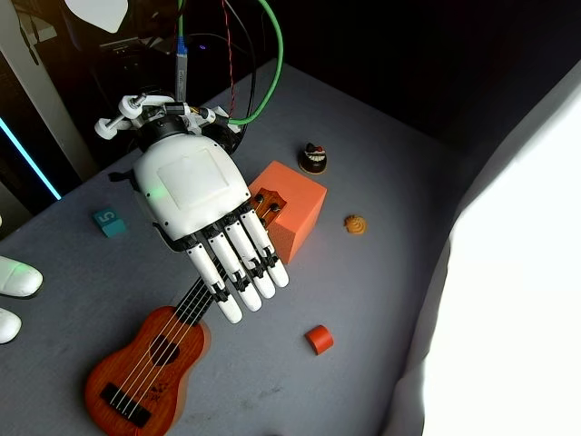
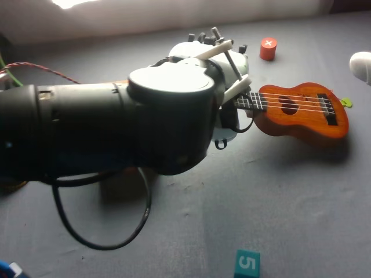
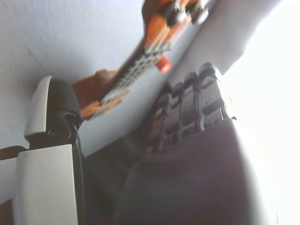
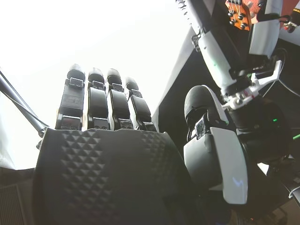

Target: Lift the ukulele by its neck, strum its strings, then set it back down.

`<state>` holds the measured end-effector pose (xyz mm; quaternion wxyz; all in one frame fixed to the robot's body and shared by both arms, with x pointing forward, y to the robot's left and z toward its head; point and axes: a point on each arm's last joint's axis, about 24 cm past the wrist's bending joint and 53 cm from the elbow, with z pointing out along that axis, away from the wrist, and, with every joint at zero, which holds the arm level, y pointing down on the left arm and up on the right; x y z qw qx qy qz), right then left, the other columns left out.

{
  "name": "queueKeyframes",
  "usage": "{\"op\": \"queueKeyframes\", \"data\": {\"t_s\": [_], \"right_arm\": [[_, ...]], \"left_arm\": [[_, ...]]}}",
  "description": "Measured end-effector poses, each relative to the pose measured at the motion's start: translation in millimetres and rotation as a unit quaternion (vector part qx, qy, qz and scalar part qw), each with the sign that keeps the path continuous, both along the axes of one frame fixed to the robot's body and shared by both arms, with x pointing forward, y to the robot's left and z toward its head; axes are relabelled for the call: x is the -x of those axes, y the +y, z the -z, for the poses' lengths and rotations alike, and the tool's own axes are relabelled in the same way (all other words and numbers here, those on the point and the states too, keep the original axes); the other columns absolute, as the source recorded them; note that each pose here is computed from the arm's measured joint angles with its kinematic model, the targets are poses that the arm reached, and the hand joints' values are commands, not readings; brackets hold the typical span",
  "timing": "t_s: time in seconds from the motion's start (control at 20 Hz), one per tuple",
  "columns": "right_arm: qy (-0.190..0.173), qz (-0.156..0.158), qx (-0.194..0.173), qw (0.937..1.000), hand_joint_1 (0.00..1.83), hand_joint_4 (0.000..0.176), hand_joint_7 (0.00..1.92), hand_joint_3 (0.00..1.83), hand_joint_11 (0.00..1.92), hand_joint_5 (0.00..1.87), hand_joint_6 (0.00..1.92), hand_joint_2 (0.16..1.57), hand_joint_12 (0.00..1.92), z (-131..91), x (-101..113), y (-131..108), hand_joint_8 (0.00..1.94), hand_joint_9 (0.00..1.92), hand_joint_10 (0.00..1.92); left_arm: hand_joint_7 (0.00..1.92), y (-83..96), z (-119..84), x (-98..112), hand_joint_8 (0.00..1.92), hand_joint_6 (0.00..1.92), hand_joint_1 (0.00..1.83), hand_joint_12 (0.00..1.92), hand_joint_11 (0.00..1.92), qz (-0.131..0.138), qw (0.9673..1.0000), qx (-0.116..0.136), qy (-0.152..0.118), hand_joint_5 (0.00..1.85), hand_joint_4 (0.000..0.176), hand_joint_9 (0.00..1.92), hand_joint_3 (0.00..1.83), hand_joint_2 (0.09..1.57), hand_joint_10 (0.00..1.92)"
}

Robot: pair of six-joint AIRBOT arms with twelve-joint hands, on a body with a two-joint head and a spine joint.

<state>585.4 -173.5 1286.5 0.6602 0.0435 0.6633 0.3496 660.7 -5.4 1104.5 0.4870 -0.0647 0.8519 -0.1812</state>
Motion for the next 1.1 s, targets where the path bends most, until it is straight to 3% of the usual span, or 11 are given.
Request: {"op": "queueKeyframes", "data": {"t_s": [0.15,0.45,0.85,1.1], "right_arm": [[-0.001,-0.002,0.001,1.0000,0.14,0.000,0.11,0.00,0.04,0.08,0.03,1.31,0.02,0,1,1,0.02,0.06,0.02],[-0.001,-0.003,0.001,1.0000,0.13,0.000,0.08,0.00,0.00,0.00,0.00,1.32,0.00,0,1,2,0.01,0.02,0.00],[-0.001,-0.004,0.001,1.0000,0.14,0.000,0.07,0.00,0.02,0.00,0.00,1.31,0.02,0,1,3,0.00,0.01,0.00],[-0.001,-0.004,0.002,1.0000,0.15,0.000,0.09,0.00,0.00,0.01,0.00,1.31,0.31,0,2,4,0.00,0.05,0.02]], "left_arm": [[0.00,-5.6,8,1,0.00,0.00,1.12,0.00,0.00,0.005,0.9999,-0.012,0.005,0.00,0.000,0.00,0.00,1.01,0.00],[0.00,-5.7,29,8,0.00,0.00,1.09,0.00,0.00,0.002,0.9994,-0.029,0.020,0.00,0.002,0.00,0.00,1.01,0.00],[0.00,-9.0,38,-6,0.00,0.00,1.09,0.00,0.00,-0.003,0.9992,-0.037,0.011,0.00,0.010,0.00,0.00,1.00,0.00],[0.00,-1.4,41,-15,0.00,0.00,1.08,0.00,0.00,-0.015,0.9992,-0.035,0.008,0.00,0.011,0.00,0.01,1.03,0.00]]}}
